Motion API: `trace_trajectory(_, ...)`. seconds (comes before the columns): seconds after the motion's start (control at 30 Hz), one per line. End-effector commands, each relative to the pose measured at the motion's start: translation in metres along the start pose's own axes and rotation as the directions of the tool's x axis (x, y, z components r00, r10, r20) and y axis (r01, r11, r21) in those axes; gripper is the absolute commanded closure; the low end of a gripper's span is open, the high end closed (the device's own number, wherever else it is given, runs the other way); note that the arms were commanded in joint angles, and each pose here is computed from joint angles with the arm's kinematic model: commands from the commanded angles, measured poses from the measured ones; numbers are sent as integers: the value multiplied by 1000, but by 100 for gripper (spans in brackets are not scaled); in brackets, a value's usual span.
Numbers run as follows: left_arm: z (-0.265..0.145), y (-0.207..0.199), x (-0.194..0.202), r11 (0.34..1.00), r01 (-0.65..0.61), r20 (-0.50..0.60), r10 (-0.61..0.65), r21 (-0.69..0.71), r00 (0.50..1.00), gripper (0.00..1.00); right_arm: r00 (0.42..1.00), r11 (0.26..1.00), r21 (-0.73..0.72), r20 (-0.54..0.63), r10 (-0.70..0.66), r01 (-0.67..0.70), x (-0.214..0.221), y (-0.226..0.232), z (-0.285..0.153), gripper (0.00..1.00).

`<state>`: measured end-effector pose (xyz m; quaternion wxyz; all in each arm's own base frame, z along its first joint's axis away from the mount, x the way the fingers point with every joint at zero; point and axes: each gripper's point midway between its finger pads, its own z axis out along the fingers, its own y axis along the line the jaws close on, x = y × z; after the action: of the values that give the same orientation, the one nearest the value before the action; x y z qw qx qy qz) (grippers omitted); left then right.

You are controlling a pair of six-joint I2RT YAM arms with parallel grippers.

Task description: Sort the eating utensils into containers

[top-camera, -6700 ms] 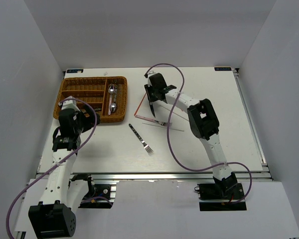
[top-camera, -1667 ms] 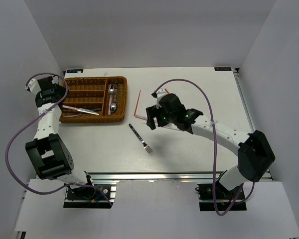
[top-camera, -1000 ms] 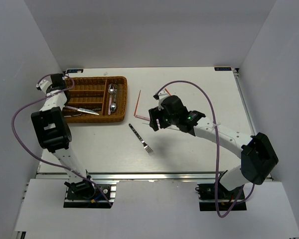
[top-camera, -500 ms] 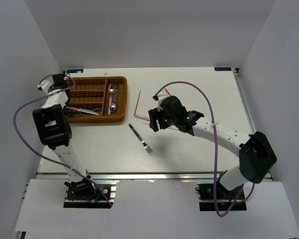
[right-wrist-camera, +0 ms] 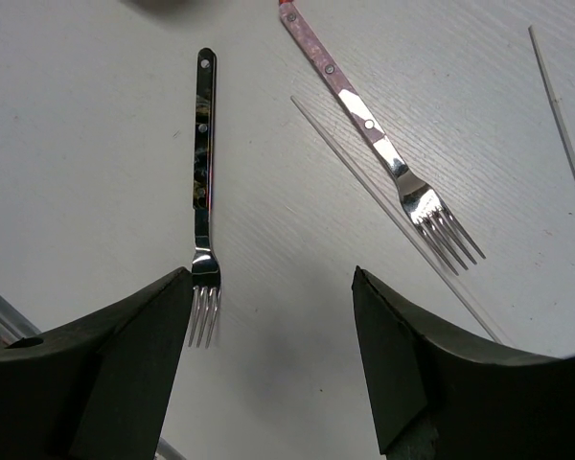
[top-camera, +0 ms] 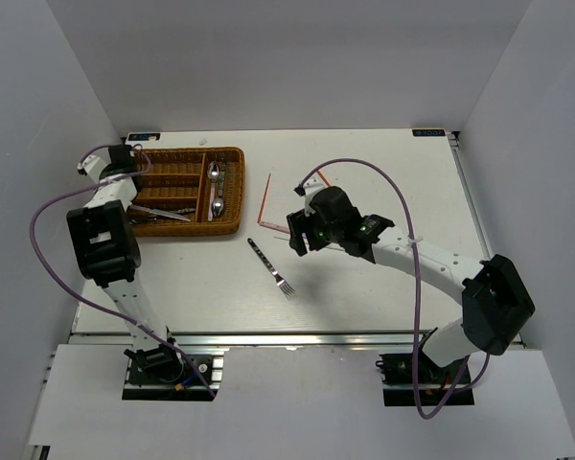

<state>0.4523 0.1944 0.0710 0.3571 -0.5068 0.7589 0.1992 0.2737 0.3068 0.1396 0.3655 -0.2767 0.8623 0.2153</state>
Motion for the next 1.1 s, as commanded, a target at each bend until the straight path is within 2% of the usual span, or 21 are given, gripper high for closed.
trace_trajectory(0.0, -11, 6, 40, 996, -85, -105, 85, 9, 991, 85, 999, 1000, -21, 51, -15, 16, -12, 5, -13, 27)
trace_trajectory(0.07, -13, 4, 46, 997, -81, -115, 83, 19, 990, 92, 998, 1000, -22, 55, -17, 18, -13, 5, -15, 27)
trace_trajectory(0.1, -13, 6, 53, 997, -81, -127, 83, 17, 988, 99, 999, 1000, -21, 51, -16, 18, -11, 4, -15, 27)
trace_trajectory(0.43, -41, 16, 65, 995, -2, -122, 15, 100, 992, 100, 998, 999, -21, 63, -26, 27, -13, 4, -22, 27)
trace_trajectory(0.57, -48, 13, 53, 995, 1, -113, 10, 100, 994, 57, 998, 999, -32, 61, -18, 20, -12, 6, -23, 27)
trace_trajectory(0.6, -58, 9, 41, 992, 18, -91, -7, 125, 996, 42, 998, 999, -32, 66, -20, 22, -13, 6, -25, 27)
trace_trajectory(0.7, -82, 1, 5, 982, 50, -29, -45, 183, 999, 29, 997, 1000, -23, 75, -18, 20, -14, 5, -27, 26)
trace_trajectory(0.8, -108, -7, -29, 969, 50, 25, -58, 243, 998, 24, 998, 1000, 4, 62, -5, 5, -9, -1, -23, 23)
trace_trajectory(0.87, -133, -11, -57, 953, 40, 72, -65, 300, 995, 18, 998, 1000, 15, 49, 27, -28, -4, -1, -18, 11)
trace_trajectory(0.9, -142, -11, -65, 948, 33, 85, -63, 318, 994, 17, 998, 998, 30, 35, 48, -49, 1, -3, -13, 11)
trace_trajectory(1.0, -183, -8, -82, 905, -11, 120, -45, 426, 992, 9, 997, 995, 60, 17, 74, -75, 6, 3, 1, 11)
trace_trajectory(1.03, -209, -4, -95, 873, -17, 154, -67, 488, 986, 5, 998, 994, 86, 16, 69, -70, 8, 7, 5, 11)
trace_trajectory(1.07, -223, -4, -92, 838, -55, 156, -36, 542, 987, 2, 996, 991, 102, -3, 85, -84, 13, 8, 14, 11)
